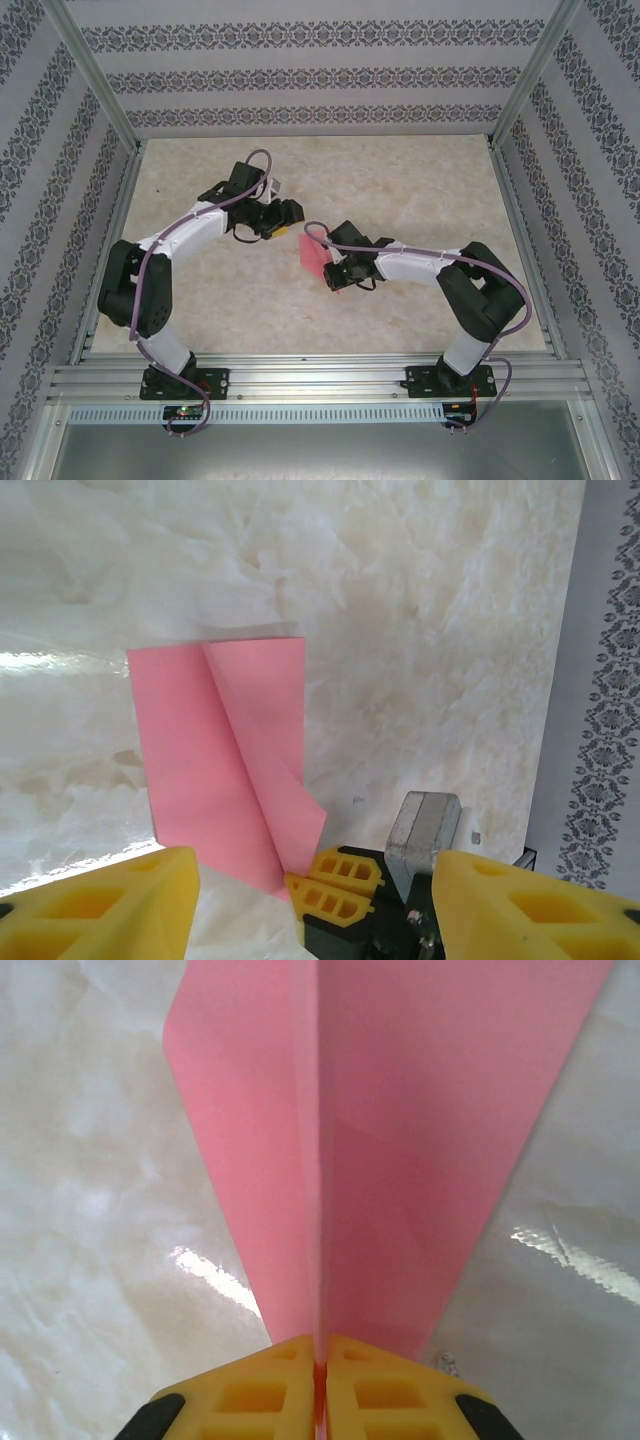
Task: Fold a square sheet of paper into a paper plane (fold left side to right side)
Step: Fourth fold the wing at the center of the table.
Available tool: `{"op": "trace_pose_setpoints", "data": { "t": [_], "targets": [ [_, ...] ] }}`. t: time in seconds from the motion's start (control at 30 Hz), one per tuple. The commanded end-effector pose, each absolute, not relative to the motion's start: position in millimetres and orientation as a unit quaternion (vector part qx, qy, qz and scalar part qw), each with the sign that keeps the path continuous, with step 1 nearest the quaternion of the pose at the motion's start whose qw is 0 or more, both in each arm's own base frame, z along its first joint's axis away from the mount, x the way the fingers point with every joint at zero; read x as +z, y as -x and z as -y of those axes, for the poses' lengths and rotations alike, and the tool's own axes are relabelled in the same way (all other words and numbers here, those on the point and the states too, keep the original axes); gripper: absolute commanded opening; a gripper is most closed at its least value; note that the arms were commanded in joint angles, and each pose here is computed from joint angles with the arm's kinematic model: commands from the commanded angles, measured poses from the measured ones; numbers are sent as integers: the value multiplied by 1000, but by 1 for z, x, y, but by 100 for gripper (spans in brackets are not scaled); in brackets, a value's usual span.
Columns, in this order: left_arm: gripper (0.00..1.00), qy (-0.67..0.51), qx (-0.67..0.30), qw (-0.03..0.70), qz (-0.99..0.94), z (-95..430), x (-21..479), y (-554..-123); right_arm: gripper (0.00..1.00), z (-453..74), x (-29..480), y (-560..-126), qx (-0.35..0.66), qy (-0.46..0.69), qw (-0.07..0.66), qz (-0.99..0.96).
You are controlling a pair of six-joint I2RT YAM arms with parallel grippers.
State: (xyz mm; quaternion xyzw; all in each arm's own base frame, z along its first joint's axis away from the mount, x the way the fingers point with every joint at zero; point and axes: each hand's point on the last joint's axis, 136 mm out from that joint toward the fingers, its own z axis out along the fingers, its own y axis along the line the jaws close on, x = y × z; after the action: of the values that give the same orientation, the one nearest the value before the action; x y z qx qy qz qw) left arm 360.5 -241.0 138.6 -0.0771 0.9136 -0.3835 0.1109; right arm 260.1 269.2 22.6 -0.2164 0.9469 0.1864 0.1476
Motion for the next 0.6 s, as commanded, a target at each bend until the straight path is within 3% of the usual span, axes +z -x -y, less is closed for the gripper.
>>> {"op": "trace_pose_setpoints", "data": {
  "t": [0.0, 0.4, 0.57],
  "targets": [
    [62, 85, -399, 97, -908, 242, 123, -355, 10, -286, 36, -265, 240, 223, 147, -933],
    [41, 73, -402, 33, -912, 283, 75, -335, 10, -286, 35, -271, 310, 190, 120, -924],
    [40, 65, -402, 17, -913, 299, 66, -332, 11, -283, 32, -273, 327, 180, 114, -921]
  ]
}}
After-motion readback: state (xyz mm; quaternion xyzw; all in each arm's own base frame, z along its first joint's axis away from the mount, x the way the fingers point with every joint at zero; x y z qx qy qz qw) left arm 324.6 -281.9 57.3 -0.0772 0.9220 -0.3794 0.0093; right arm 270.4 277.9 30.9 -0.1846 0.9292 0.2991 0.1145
